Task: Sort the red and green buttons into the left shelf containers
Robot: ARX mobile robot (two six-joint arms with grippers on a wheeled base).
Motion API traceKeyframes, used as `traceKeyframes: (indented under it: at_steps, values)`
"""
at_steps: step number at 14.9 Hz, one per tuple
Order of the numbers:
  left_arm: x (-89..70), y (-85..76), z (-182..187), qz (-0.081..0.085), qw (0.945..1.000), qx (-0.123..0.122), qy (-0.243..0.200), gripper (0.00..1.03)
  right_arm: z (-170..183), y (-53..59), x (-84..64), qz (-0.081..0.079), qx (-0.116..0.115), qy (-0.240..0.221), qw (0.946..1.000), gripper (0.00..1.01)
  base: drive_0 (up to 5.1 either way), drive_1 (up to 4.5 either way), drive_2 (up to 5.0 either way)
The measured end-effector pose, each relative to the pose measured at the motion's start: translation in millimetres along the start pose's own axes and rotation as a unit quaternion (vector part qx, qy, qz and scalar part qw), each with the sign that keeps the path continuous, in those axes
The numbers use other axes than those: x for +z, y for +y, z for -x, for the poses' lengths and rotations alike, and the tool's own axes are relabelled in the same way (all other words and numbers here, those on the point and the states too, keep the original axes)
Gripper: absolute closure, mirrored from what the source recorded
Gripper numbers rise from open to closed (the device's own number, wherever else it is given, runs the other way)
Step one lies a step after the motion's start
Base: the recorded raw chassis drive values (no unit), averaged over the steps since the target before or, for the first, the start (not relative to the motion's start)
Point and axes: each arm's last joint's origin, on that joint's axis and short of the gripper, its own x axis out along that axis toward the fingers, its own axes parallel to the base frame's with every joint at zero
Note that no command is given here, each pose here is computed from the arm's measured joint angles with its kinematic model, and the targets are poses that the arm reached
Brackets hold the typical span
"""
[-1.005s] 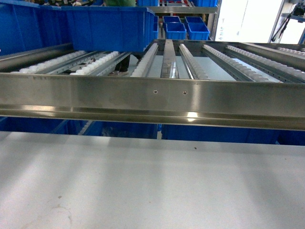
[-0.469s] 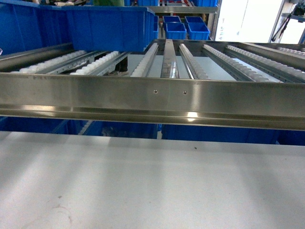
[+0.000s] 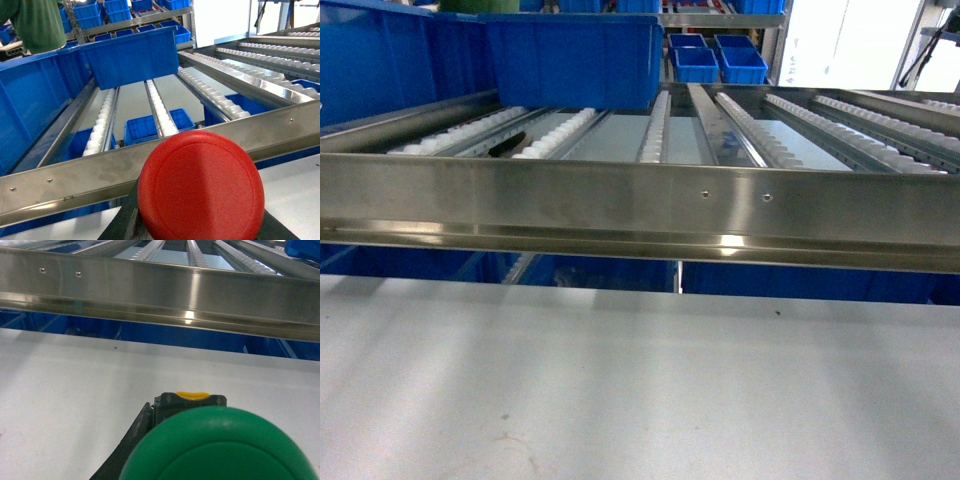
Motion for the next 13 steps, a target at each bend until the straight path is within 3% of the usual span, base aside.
traceKeyframes:
  at_steps: [13]
  values:
    - [0.1,0.2,0.1,0.0,1.0,0.001,0.0,0.79,0.0,0.1,0.1,0.0,0.002,-0.001,1.0,0.75,-4.7,0.95,3.8]
